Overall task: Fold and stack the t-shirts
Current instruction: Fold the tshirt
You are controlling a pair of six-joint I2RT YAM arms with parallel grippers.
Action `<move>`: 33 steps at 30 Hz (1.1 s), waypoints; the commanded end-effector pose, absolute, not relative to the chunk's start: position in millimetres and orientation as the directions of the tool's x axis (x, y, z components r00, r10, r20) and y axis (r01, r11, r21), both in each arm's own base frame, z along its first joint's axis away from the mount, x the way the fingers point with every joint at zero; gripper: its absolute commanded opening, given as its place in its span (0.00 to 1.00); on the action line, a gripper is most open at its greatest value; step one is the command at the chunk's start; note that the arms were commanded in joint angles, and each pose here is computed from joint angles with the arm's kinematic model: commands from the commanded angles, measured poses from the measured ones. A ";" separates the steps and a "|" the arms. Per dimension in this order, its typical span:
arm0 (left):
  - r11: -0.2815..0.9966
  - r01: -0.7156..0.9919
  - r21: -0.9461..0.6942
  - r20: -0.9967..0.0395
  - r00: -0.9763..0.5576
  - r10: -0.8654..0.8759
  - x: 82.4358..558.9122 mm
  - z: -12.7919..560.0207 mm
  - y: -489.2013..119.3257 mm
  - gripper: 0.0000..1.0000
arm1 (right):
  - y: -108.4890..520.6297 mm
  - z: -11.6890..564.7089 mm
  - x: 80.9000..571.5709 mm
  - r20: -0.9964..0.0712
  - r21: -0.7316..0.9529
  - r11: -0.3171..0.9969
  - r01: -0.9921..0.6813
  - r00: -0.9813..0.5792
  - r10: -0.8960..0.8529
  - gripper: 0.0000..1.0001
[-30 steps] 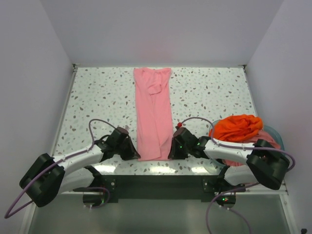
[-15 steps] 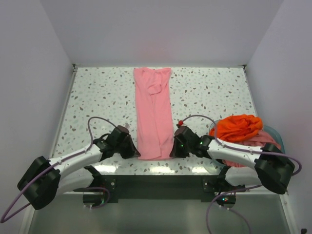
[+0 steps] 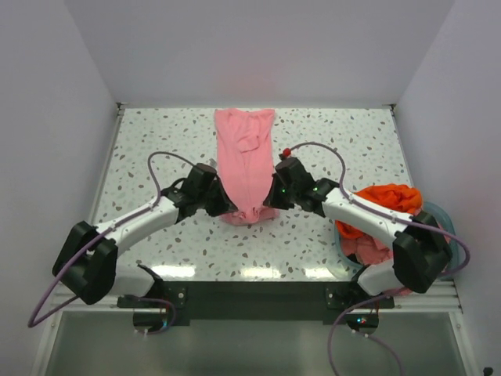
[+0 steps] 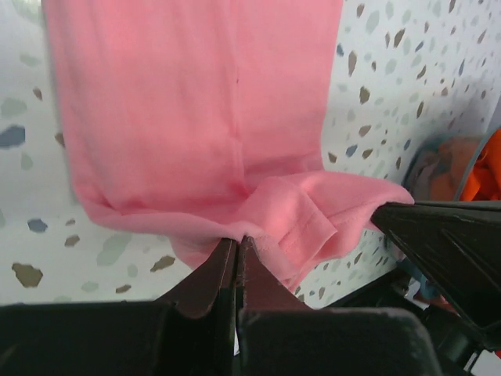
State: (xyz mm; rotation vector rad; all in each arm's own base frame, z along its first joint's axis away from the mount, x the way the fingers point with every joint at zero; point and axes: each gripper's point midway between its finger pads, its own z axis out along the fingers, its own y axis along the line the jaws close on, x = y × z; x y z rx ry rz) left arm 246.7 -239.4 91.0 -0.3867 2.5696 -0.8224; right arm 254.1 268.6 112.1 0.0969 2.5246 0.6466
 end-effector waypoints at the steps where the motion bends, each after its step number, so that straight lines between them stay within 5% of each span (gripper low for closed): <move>1: 0.776 -0.084 -0.626 -0.394 -0.824 -0.408 295.2 117.9 -235.4 0.00 | 273.3 128.4 297.1 -0.541 0.446 0.892 -0.081 -0.818 0.196 0.00; 14: 0.814 -0.107 -0.571 -0.546 -0.691 -0.474 418.3 149.3 -220.2 0.00 | 287.8 140.4 411.4 -0.608 0.436 0.896 -0.083 -0.761 0.226 0.00; 33: 0.792 -0.310 -0.526 -0.464 -0.676 -0.573 483.2 83.7 -181.8 0.00 | 274.2 91.5 485.3 -0.566 0.394 0.919 0.019 -0.783 0.259 0.00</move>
